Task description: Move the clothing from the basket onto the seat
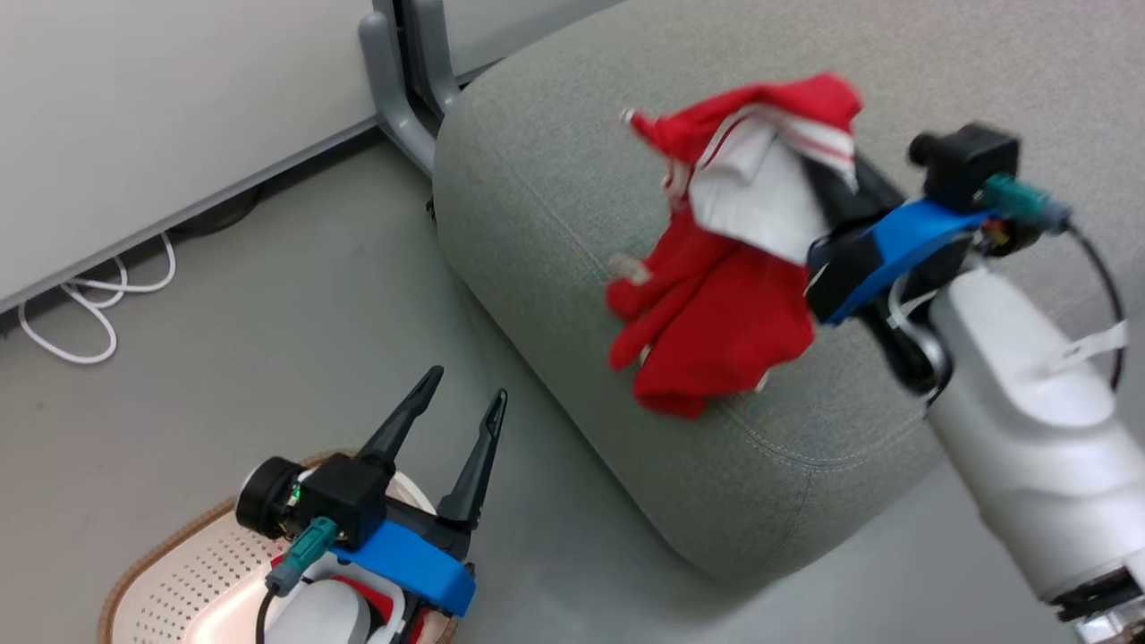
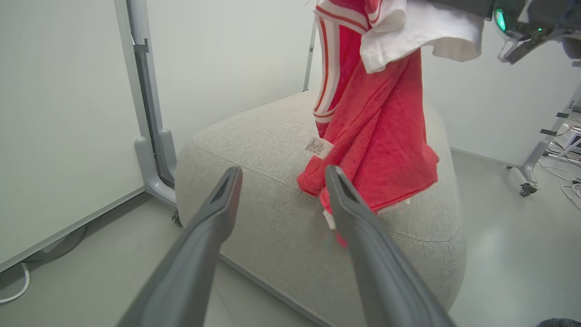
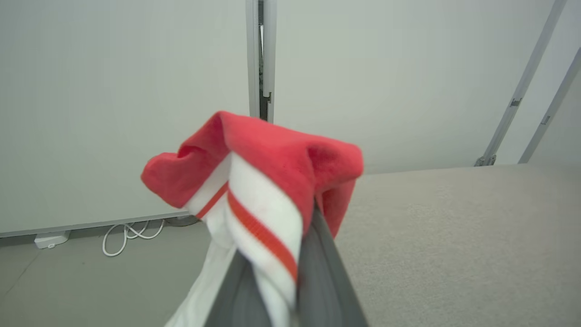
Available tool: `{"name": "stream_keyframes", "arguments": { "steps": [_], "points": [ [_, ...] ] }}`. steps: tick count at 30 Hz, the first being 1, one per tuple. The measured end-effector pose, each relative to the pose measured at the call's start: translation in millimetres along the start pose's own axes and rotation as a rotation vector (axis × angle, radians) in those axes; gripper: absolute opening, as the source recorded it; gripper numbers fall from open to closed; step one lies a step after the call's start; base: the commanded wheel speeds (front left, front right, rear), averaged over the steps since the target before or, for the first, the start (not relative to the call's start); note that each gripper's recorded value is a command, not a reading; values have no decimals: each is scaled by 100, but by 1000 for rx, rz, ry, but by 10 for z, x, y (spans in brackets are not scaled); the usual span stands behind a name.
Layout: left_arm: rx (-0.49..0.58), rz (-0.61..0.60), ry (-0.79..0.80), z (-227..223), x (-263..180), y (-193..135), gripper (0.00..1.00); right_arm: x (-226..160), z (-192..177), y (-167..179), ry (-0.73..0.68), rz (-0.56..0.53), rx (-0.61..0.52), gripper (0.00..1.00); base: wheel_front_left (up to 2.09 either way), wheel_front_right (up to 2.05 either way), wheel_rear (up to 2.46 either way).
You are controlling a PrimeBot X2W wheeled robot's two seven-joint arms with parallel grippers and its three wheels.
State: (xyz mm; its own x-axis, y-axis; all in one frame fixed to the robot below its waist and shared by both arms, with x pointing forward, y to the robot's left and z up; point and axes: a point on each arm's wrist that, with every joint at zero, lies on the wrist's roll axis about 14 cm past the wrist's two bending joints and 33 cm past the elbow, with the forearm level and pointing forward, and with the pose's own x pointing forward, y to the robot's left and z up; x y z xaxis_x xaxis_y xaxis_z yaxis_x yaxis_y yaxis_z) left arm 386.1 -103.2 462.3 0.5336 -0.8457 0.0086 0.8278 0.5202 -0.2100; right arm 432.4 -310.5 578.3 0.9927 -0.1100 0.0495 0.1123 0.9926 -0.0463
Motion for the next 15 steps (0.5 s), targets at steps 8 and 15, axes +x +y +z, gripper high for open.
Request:
{"name": "stream_keyframes", "arguments": {
  "steps": [8, 15],
  "points": [
    [3, 19, -2, -134, 67, 387, 100, 423, 480, -782, -94, -166, -57, 0, 0, 0, 0],
    [11, 25, -7, -306, 140, 748, 100, 738, 171, -1102, -49, -268, -42, 0, 0, 0, 0]
  ]
}}
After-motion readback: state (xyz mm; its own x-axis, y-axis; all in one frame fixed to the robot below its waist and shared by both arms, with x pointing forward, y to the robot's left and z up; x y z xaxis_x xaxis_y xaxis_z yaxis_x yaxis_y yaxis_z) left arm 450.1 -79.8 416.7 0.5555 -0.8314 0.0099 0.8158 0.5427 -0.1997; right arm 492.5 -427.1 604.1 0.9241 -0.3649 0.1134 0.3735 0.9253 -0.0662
